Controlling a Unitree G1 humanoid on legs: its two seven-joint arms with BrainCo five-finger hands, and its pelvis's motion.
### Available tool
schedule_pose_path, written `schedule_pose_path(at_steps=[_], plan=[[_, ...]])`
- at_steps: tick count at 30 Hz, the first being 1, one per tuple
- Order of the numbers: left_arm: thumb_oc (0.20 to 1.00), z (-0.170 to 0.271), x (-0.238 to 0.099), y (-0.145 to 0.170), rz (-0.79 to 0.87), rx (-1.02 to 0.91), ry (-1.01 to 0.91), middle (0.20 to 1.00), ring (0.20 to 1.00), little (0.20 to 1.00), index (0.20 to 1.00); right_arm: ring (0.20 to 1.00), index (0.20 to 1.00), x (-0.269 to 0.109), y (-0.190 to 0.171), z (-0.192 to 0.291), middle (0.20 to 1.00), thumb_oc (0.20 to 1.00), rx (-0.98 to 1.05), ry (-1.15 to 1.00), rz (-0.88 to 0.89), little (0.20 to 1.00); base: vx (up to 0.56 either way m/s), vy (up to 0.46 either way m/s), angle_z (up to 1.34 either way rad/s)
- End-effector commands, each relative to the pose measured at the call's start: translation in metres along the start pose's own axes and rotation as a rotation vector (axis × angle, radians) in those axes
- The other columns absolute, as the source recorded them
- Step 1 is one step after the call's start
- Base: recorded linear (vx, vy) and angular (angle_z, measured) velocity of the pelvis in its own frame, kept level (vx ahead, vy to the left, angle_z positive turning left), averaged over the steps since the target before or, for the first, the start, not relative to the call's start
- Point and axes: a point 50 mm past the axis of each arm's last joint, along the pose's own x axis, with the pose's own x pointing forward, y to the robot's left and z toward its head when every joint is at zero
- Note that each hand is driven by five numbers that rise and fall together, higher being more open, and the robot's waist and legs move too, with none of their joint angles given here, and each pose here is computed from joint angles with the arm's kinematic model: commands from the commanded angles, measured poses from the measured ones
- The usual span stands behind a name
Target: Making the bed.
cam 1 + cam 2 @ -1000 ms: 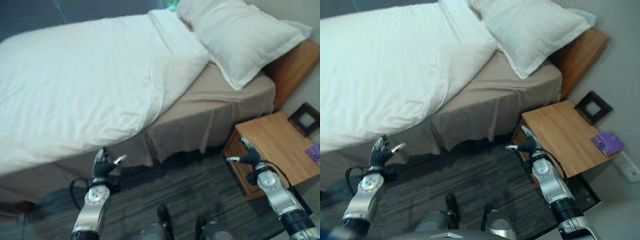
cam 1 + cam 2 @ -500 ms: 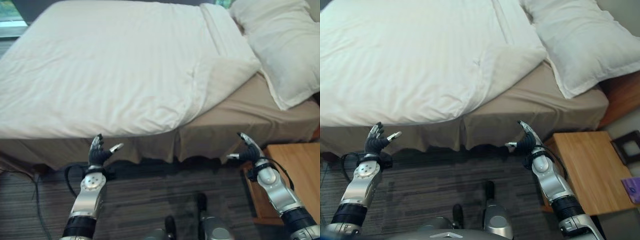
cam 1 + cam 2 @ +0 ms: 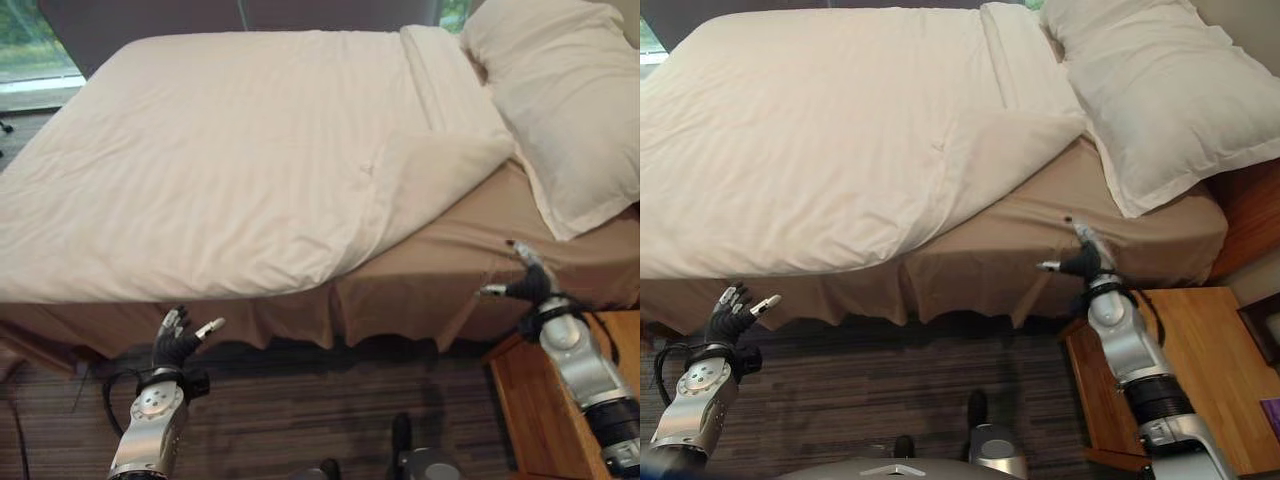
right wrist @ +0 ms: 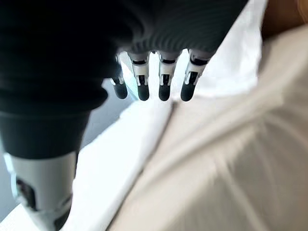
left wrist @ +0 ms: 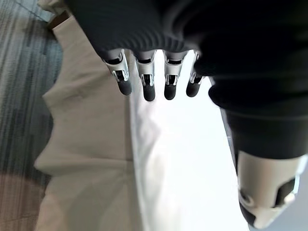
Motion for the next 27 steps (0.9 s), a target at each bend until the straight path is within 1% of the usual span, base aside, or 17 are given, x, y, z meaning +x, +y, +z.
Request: schedule_pose_path(at_steps=[1,2,4,5,6,8,11,12,14,18,19,20,22,25,26,27], plan=[[1.0,0.028,0.002,0.023,0.03,0.032,-0.132,1.0,1.0,1.0,1.0,1.0,1.0,0.016,-0.034,0.034,1.0,1.0,-0.041,-0.148,-0.135,1.0,0.2,0.106,-0.01],[1.0,0.028,-0.001,0.032,0.047,0.013,-0.132,1.0,1.0,1.0,1.0,1.0,1.0,0.021,-0.039,0.042,1.0,1.0,-0.059,-0.176,-0.146,1.0,0.13,0.087,-0.13],[1.0,0.026,-0.002,0.036,0.048,-0.004,-0.116,1.0,1.0,1.0,1.0,1.0,1.0,0.025,-0.04,0.036,1.0,1.0,-0.064,-0.144,-0.138,1.0,0.13,0.084,-0.54],[1.0,0.026,-0.001,0.036,0.049,-0.005,-0.116,1.0,1.0,1.0,1.0,1.0,1.0,0.026,-0.04,0.036,1.0,1.0,-0.064,-0.145,-0.138,1.0,0.02,0.087,-0.31],[1.0,0.034,0.002,0.036,0.037,0.007,-0.147,1.0,1.0,1.0,1.0,1.0,1.0,0.035,-0.045,0.051,1.0,1.0,-0.072,-0.185,-0.149,1.0,-0.07,0.034,0.08],[1.0,0.045,0.007,0.03,0.012,0.016,-0.184,1.0,1.0,1.0,1.0,1.0,1.0,0.047,-0.048,0.058,1.0,1.0,-0.061,-0.176,-0.159,1.0,-0.05,-0.023,0.06],[1.0,0.051,0.011,0.027,0.001,0.015,-0.209,1.0,1.0,1.0,1.0,1.0,1.0,0.05,-0.052,0.062,1.0,1.0,-0.048,-0.179,-0.171,1.0,0.04,-0.062,0.26],[1.0,0.048,0.013,0.029,0.029,-0.01,-0.189,1.0,1.0,1.0,1.0,1.0,1.0,0.049,-0.051,0.052,1.0,1.0,-0.04,-0.142,-0.18,1.0,0.11,-0.083,0.3],[1.0,0.043,0.01,0.036,0.025,0.057,-0.166,1.0,1.0,1.0,1.0,1.0,1.0,0.048,-0.04,0.057,1.0,1.0,-0.019,-0.166,-0.139,1.0,0.12,-0.081,0.26],[1.0,0.034,0.008,0.033,0.017,0.028,-0.139,1.0,1.0,1.0,1.0,1.0,1.0,0.047,-0.041,0.056,1.0,1.0,-0.021,-0.166,-0.13,1.0,0.11,-0.077,0.11],[1.0,0.031,0.007,0.03,0.008,0.019,-0.131,1.0,1.0,1.0,1.0,1.0,1.0,0.047,-0.039,0.056,1.0,1.0,-0.01,-0.166,-0.12,1.0,0.13,-0.056,0.0],[1.0,0.06,0.034,-0.039,-0.12,0.1,-0.199,1.0,1.0,1.0,1.0,1.0,1.0,0.052,-0.002,0.076,1.0,1.0,0.017,-0.197,-0.016,1.0,0.15,-0.072,-0.01],[1.0,0.066,0.038,-0.032,-0.077,0.075,-0.215,1.0,1.0,1.0,1.0,1.0,1.0,0.053,0.009,0.083,1.0,1.0,-0.005,-0.221,0.023,1.0,0.09,-0.041,0.08],[1.0,0.07,0.04,-0.026,-0.053,0.037,-0.221,1.0,1.0,1.0,1.0,1.0,1.0,0.054,0.011,0.086,1.0,1.0,-0.033,-0.224,0.037,1.0,0.04,-0.019,-0.26],[1.0,0.029,-0.018,0.003,0.107,0.169,-0.181,1.0,1.0,1.0,1.0,1.0,1.0,-0.041,0.056,-0.02,1.0,1.0,0.162,0.095,0.13,1.0,0.0,0.0,0.0],[1.0,0.029,-0.018,0.003,0.107,0.169,-0.181,1.0,1.0,1.0,1.0,1.0,1.0,-0.041,0.056,-0.02,1.0,1.0,0.162,0.095,0.13,1.0,-0.2,0.01,0.04]])
